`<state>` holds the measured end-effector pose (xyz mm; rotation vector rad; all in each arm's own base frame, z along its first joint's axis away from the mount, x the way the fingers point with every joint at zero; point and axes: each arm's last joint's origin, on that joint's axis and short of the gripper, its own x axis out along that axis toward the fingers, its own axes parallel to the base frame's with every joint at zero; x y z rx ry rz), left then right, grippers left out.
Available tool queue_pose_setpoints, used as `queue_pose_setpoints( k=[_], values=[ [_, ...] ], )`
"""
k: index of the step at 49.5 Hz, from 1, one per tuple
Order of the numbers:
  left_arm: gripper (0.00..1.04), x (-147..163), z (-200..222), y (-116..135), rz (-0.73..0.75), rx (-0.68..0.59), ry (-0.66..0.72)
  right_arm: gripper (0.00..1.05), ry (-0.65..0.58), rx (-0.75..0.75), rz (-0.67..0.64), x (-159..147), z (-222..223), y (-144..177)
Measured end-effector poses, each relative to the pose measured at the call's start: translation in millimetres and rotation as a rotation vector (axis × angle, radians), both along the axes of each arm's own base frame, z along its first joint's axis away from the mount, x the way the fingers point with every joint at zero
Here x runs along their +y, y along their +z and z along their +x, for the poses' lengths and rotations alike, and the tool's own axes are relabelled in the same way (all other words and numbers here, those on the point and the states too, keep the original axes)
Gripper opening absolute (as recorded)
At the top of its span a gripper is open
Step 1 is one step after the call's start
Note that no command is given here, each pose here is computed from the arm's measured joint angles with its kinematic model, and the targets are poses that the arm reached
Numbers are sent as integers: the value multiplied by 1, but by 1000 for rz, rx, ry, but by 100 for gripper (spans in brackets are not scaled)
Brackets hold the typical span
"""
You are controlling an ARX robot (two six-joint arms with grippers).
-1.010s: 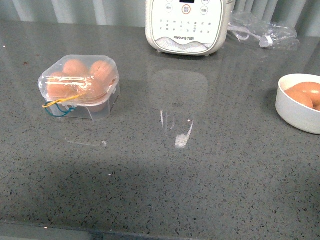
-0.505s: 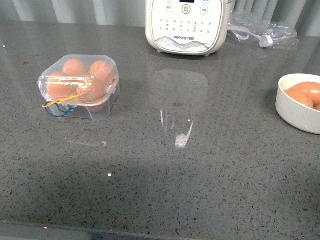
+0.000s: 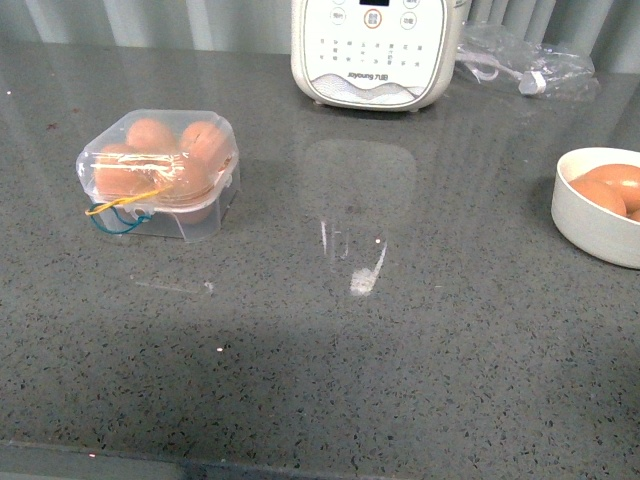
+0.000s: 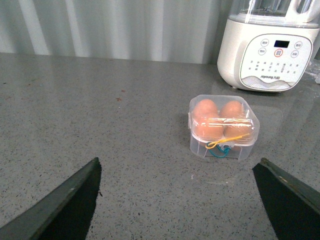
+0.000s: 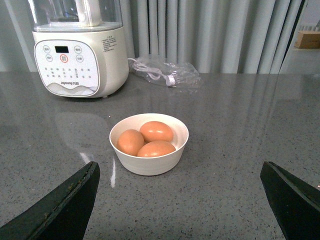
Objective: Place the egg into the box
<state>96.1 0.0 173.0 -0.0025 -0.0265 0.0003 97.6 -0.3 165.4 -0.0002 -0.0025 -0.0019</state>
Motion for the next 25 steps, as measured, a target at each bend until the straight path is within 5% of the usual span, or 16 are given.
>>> queue_pose_setpoints(
  k=[25],
  values=[
    [98, 0, 0, 0, 0, 0, 0, 97, 0, 0, 0, 0, 0, 0]
  ],
)
